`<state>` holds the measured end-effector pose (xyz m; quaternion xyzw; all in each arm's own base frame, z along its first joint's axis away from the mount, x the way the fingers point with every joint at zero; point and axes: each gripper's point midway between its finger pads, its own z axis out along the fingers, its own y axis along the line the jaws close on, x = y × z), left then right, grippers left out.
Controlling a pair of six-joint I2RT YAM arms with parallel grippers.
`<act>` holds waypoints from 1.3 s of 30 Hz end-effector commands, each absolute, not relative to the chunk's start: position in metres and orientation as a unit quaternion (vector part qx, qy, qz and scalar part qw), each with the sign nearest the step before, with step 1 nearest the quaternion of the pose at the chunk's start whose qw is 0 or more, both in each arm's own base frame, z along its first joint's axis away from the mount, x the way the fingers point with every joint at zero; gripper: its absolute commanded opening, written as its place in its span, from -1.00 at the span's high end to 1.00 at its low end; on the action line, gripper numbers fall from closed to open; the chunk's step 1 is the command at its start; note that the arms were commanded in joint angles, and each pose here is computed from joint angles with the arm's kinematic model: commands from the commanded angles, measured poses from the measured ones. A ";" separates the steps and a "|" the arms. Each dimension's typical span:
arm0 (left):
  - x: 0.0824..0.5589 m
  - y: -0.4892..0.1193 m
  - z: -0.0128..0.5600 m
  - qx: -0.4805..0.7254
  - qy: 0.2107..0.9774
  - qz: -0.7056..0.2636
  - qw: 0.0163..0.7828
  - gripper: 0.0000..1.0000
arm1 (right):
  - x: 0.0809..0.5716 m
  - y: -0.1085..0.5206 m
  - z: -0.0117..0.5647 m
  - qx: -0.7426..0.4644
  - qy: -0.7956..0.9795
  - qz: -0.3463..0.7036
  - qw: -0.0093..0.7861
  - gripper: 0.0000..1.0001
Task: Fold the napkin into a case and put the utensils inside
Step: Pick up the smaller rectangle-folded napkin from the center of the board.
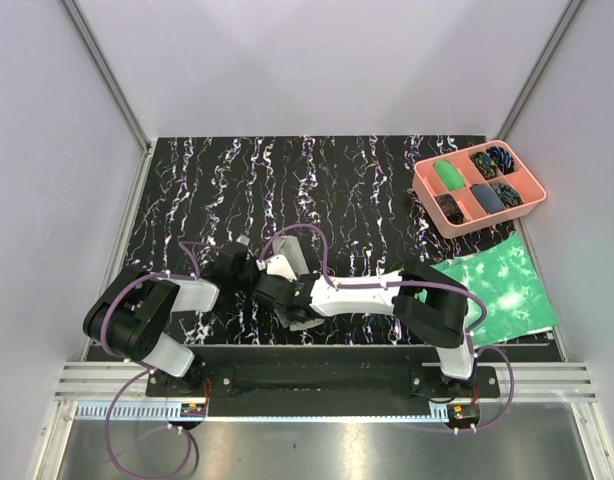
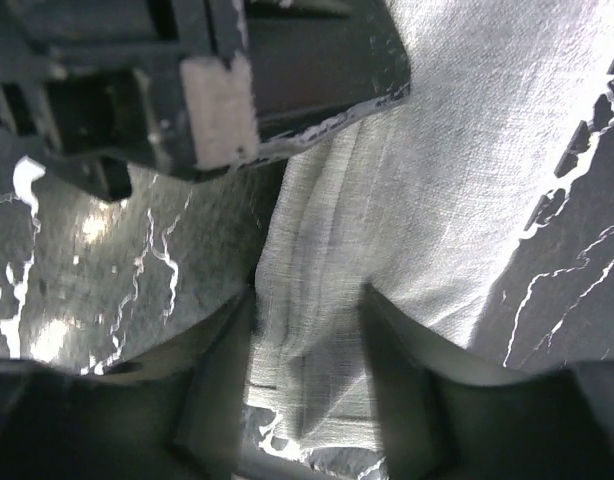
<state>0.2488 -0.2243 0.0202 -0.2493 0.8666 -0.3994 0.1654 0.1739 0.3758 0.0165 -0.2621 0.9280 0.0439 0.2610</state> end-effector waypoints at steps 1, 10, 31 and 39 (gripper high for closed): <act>0.243 -0.220 0.012 -0.260 0.865 -0.400 0.155 0.78 | 0.167 0.359 -0.021 -0.261 0.934 -0.011 0.243 0.10; 0.246 -0.210 0.019 -0.275 0.851 -0.417 0.161 0.71 | 0.170 0.357 -0.014 -0.256 0.933 -0.011 0.254 0.88; 0.229 -0.105 0.117 -0.209 0.880 -0.262 0.338 0.35 | 0.142 0.447 0.114 -0.240 0.867 0.392 0.190 1.00; 0.220 -0.090 0.101 -0.235 0.888 -0.221 0.327 0.45 | 0.143 0.439 0.133 -0.191 0.816 0.520 0.163 1.00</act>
